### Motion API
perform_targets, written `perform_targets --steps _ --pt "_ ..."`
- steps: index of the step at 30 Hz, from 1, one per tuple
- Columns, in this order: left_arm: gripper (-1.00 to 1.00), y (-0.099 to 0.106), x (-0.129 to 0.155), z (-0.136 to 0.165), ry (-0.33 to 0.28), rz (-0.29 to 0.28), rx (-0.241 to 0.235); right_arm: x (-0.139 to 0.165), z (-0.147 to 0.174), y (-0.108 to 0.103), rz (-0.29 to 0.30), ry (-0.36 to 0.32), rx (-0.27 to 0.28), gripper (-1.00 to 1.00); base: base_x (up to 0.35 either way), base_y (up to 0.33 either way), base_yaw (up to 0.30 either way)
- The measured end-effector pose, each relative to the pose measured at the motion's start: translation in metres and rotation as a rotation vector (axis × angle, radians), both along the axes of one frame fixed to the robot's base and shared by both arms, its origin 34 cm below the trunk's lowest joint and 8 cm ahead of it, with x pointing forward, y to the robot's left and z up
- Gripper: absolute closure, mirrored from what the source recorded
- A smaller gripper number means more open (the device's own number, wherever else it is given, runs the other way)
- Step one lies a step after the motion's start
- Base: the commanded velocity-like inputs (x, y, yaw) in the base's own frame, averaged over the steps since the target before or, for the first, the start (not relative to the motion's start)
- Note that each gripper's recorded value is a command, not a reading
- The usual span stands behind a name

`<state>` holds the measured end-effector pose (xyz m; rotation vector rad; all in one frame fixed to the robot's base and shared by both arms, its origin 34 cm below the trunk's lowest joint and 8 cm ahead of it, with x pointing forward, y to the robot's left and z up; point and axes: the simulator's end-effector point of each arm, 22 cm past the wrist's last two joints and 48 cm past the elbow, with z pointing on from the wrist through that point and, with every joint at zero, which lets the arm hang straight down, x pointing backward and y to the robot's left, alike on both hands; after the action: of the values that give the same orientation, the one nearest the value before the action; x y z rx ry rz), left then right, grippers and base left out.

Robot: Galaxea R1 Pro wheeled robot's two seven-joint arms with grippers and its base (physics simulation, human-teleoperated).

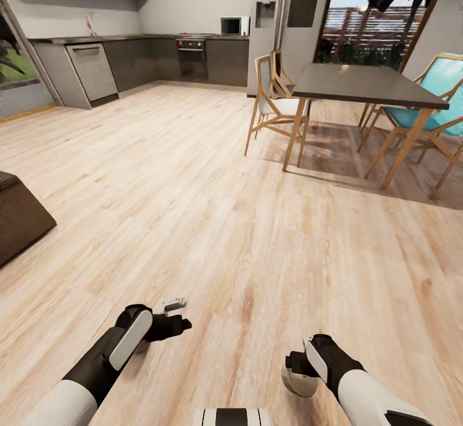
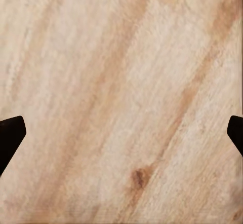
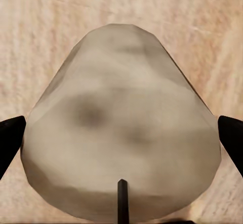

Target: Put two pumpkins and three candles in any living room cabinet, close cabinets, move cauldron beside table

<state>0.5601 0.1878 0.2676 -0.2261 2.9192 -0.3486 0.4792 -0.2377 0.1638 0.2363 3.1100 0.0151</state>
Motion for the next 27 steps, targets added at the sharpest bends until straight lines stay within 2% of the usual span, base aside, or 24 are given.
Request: perform_targets --steps 27 --pt "-1.0 0.001 0.023 0.057 -0.11 -0.001 0.002 0.034 0.049 0.005 -0.007 -0.105 0.011 1.0 0.0 0.0 0.013"
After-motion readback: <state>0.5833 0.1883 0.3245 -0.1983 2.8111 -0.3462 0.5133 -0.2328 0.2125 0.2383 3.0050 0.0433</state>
